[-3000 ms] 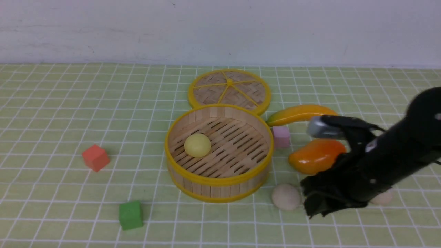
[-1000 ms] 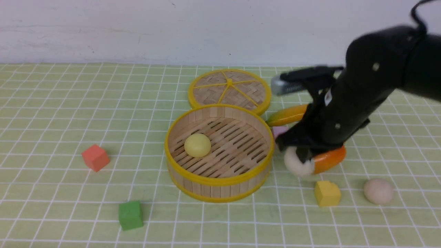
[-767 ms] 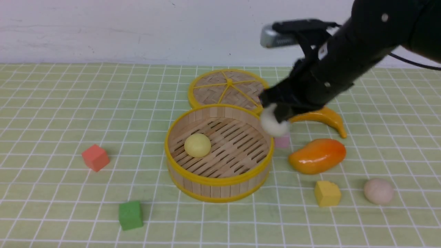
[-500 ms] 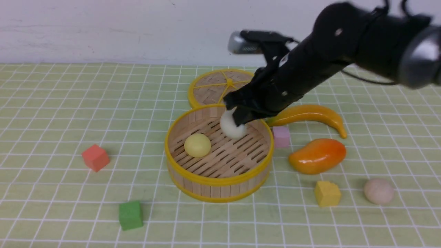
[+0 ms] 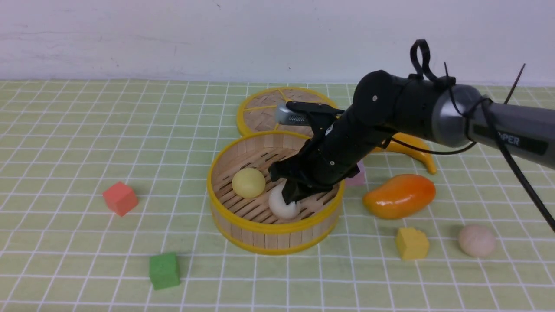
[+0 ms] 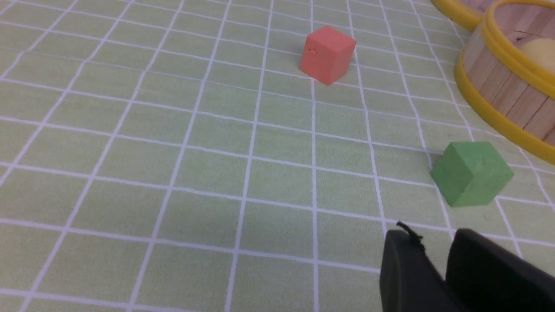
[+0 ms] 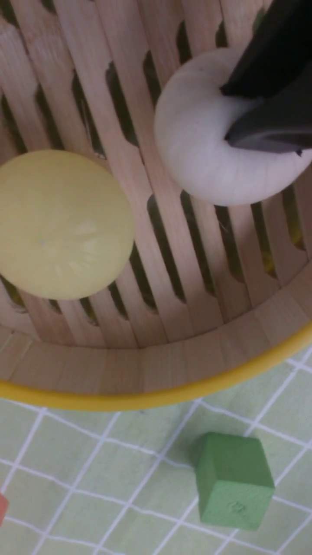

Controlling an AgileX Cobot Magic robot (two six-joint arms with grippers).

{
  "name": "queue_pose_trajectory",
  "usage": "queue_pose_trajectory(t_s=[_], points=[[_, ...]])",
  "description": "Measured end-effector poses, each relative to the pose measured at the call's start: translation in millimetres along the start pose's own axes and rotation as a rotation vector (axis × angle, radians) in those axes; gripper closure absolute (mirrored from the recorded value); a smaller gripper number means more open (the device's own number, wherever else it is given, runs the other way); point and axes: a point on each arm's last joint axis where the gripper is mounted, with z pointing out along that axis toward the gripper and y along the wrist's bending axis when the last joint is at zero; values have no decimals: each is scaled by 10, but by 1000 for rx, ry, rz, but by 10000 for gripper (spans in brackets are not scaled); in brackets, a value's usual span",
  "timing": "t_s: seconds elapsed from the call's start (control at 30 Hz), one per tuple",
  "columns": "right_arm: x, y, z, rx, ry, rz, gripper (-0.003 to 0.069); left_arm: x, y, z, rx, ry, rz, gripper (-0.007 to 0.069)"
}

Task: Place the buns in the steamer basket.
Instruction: Use the right arm to put the steamed stuffed bun into the steamer, then use the right arm to grab a steamed stuffed bun

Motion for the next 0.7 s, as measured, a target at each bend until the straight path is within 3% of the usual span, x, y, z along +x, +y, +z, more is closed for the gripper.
queue_pose_trajectory(t_s=[0.3,0.33,0.47,0.57,0.7], points=[[-30,124,-547,13,-12,-62,275,0,0,0,0,0,0,478],[-28,116,-550,14,-8,-61,275,0,0,0,0,0,0,478],[-10,-106,-1251,164,-7,-118,236,0,0,0,0,0,0,478],[23,-288,-1516,248,5,-80,235,0,0,0,0,0,0,477],[170,-742,-1759,397,81,128,235,0,0,0,0,0,0,471]])
